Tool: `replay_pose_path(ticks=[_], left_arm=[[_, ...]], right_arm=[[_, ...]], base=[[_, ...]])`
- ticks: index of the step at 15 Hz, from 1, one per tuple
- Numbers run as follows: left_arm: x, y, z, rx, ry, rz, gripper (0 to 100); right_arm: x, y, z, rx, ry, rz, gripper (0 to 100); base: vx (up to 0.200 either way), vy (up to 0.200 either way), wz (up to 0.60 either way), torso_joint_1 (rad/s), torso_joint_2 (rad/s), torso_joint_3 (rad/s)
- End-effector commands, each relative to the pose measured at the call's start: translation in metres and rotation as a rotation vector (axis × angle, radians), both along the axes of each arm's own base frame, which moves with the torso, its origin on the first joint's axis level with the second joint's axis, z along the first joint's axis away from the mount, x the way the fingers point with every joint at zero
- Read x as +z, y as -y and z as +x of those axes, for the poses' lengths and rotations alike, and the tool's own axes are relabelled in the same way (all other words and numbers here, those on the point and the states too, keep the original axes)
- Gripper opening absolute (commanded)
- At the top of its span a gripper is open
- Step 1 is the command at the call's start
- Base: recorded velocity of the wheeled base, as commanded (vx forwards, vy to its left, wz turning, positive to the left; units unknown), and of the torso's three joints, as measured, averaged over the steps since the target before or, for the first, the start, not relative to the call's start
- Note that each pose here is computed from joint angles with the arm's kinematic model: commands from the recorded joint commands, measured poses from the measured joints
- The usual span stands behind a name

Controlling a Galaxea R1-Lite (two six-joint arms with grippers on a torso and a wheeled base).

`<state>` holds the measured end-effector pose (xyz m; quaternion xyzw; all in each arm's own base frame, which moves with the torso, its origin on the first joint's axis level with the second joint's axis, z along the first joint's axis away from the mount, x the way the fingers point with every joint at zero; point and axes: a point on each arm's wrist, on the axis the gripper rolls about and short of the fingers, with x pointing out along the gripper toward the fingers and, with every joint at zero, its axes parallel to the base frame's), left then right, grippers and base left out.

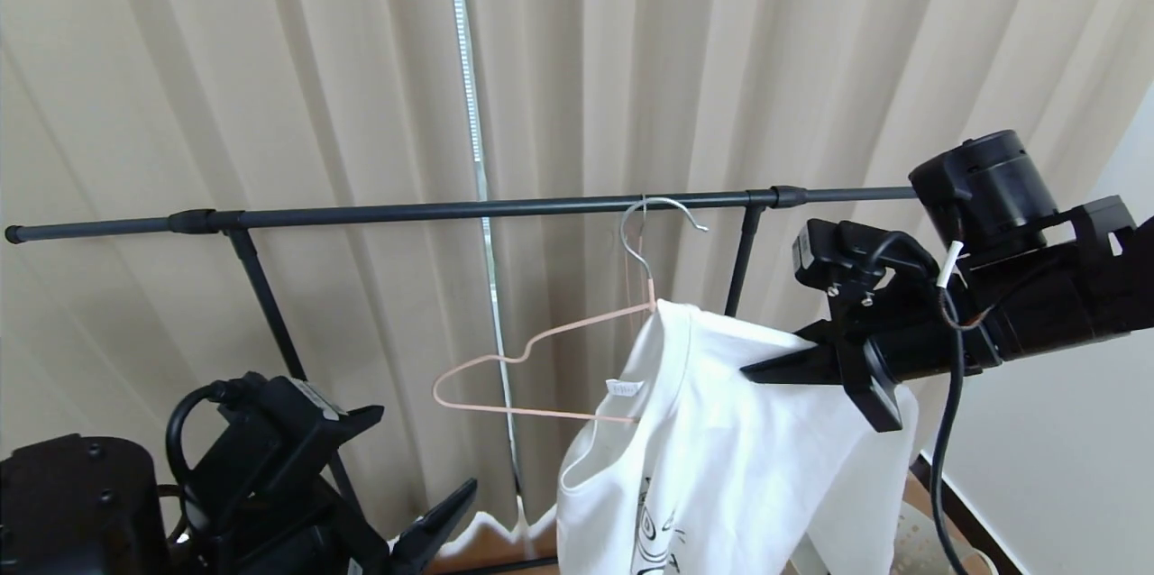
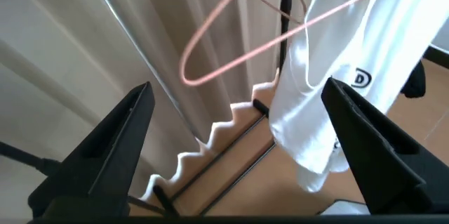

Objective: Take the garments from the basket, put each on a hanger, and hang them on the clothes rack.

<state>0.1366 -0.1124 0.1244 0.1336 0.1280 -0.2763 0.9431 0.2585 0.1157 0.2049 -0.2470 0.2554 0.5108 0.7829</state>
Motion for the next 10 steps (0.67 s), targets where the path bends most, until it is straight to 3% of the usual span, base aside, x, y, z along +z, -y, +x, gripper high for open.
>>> replay_pose_path(ticks=[1,4,7,10], left_arm=[[-0.018,0.021,0.004,-0.051,-0.085,0.057,100],[-0.032,0.049,0.021,-0.033,-0.129,0.095,100],[-0.034,0.073,0.036,-0.024,-0.132,0.071,100],[-0.041,0.090,0.046,0.024,-0.124,0.082,100]], right_arm=[[0.004,0.005,-0.009,-0.004,0.021,0.007,0],[0.006,0.005,-0.010,-0.001,0.024,0.021,0],[0.007,0.005,-0.011,-0.002,0.023,0.022,0],[0.007,0.004,-0.011,-0.005,0.018,0.024,0]], base=[[0.000,0.000,0.00,0.000,0.00,0.000],[0.000,0.000,0.00,0.000,0.00,0.000],[0.000,0.000,0.00,0.000,0.00,0.000],[0.000,0.000,0.00,0.000,0.00,0.000]])
